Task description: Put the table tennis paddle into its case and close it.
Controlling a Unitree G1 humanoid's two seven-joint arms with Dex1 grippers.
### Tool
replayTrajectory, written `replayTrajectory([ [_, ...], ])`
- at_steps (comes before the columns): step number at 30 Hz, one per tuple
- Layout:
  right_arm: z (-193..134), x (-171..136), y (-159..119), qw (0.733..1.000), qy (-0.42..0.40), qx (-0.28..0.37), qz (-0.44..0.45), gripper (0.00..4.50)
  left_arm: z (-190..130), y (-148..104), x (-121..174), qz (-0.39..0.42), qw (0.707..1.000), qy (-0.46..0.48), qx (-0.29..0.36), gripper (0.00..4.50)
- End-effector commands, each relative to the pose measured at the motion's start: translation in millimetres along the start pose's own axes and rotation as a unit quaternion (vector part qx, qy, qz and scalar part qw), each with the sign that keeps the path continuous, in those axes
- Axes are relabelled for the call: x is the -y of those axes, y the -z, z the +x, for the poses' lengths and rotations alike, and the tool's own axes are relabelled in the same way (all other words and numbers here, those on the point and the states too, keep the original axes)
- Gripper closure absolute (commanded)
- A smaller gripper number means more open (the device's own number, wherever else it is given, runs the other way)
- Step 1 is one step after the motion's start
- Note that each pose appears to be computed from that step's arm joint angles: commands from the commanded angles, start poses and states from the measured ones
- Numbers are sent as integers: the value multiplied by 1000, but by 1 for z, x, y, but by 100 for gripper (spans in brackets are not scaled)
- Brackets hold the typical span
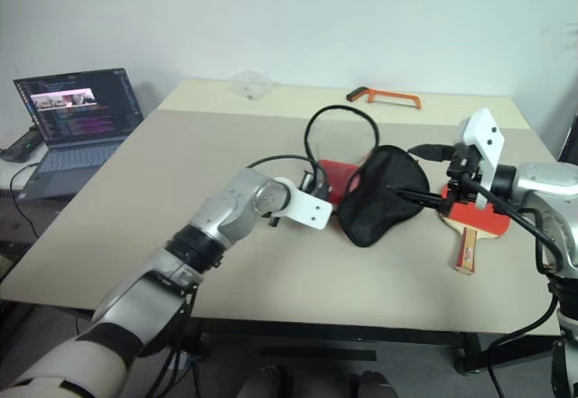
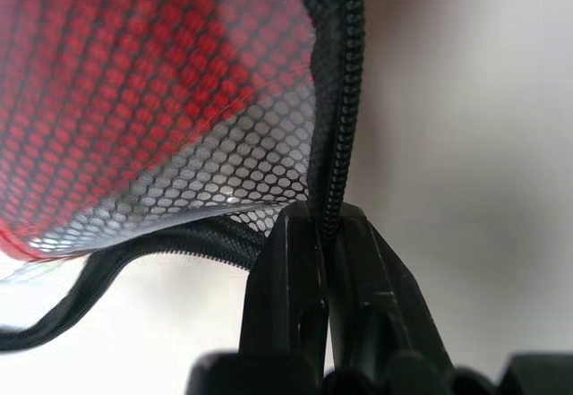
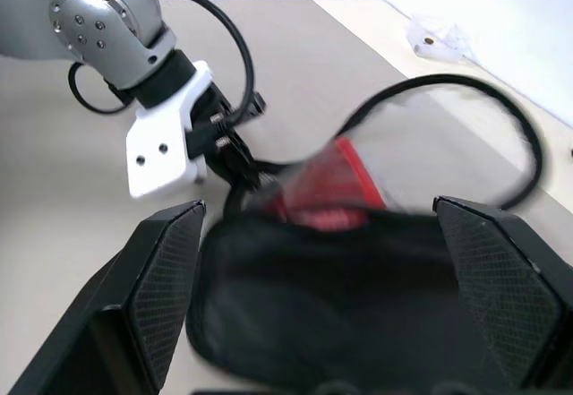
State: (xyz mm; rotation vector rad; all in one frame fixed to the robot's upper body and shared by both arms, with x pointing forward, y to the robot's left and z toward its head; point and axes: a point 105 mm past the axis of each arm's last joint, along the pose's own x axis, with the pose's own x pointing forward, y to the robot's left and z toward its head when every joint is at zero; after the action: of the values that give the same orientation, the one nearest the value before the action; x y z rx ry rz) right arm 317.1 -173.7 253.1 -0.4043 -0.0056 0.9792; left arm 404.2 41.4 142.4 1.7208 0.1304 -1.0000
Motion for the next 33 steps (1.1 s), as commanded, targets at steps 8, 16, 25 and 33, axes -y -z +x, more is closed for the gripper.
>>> replayTrajectory([
  [8, -1, 1, -13, 1000, 3, 15, -22, 0, -30, 19, -6, -32, 999, -25, -24, 396],
  [16, 7, -3, -12, 1000, -10, 20, -17, 0, -41, 48, 14, -72, 996, -12, -58, 165],
  [25, 11, 1, -6, 1000, 8, 18, 5, 0, -91, 6, -41, -338, 920, -114, 165, 165],
  [33, 21, -37, 18, 998, 9, -21, 53, 0, -139, 55, -14, -437, 880, -66, 172, 165],
])
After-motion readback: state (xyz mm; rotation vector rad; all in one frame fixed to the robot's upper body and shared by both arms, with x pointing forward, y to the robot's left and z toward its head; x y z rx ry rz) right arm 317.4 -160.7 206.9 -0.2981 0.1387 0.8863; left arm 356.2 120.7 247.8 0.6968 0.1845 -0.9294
